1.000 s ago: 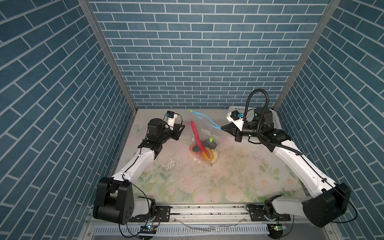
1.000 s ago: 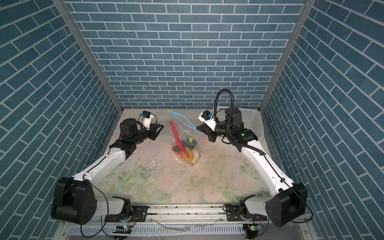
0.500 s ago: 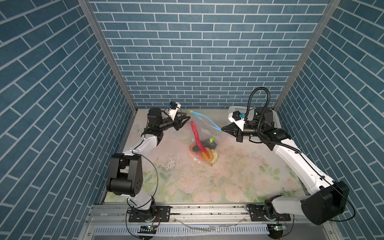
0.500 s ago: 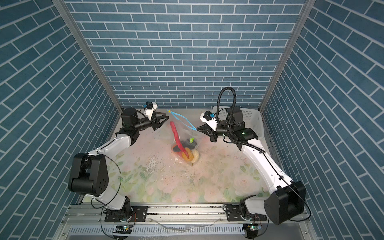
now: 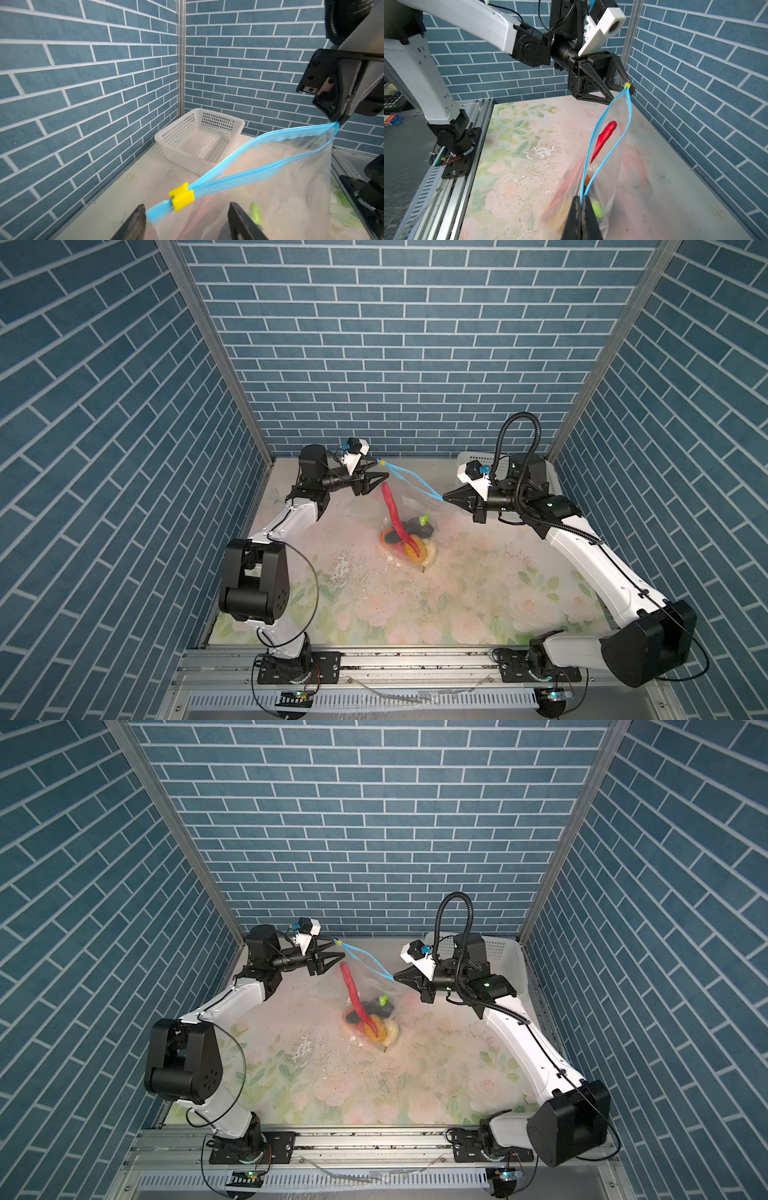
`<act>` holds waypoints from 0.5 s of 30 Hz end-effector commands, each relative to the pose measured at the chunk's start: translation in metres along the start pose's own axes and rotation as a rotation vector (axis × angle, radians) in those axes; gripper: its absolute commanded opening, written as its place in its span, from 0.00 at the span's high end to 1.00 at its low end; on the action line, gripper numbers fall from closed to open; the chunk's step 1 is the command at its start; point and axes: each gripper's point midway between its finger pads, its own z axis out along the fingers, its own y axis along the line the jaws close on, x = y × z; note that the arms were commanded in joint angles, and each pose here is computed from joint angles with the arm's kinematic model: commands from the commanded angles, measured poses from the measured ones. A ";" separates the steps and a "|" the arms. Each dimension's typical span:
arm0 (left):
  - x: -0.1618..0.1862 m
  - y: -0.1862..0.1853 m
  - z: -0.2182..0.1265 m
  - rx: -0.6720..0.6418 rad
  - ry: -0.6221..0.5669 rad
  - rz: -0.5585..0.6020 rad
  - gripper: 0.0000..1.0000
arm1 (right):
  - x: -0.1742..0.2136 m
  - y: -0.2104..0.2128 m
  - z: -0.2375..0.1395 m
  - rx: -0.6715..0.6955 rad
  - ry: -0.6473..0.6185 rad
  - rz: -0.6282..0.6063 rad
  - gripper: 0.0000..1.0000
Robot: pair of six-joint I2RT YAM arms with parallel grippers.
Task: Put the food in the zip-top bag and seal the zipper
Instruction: 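Pull the zipper ends apart with both grippers, stretching the bag mouth taut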
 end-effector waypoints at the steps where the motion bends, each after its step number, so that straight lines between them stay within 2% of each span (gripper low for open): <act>1: 0.002 -0.005 0.005 0.048 0.003 0.004 0.41 | -0.024 0.000 -0.006 -0.009 -0.046 -0.068 1.00; 6: 0.004 -0.010 0.008 0.073 0.000 0.009 0.53 | -0.023 -0.001 -0.006 -0.006 -0.043 -0.059 1.00; 11: 0.006 -0.012 0.008 0.082 0.012 -0.005 0.74 | -0.022 -0.003 -0.008 0.008 -0.038 -0.059 1.00; 15: 0.004 -0.014 0.007 0.077 0.014 0.000 0.97 | -0.021 -0.004 -0.009 0.013 -0.034 -0.054 1.00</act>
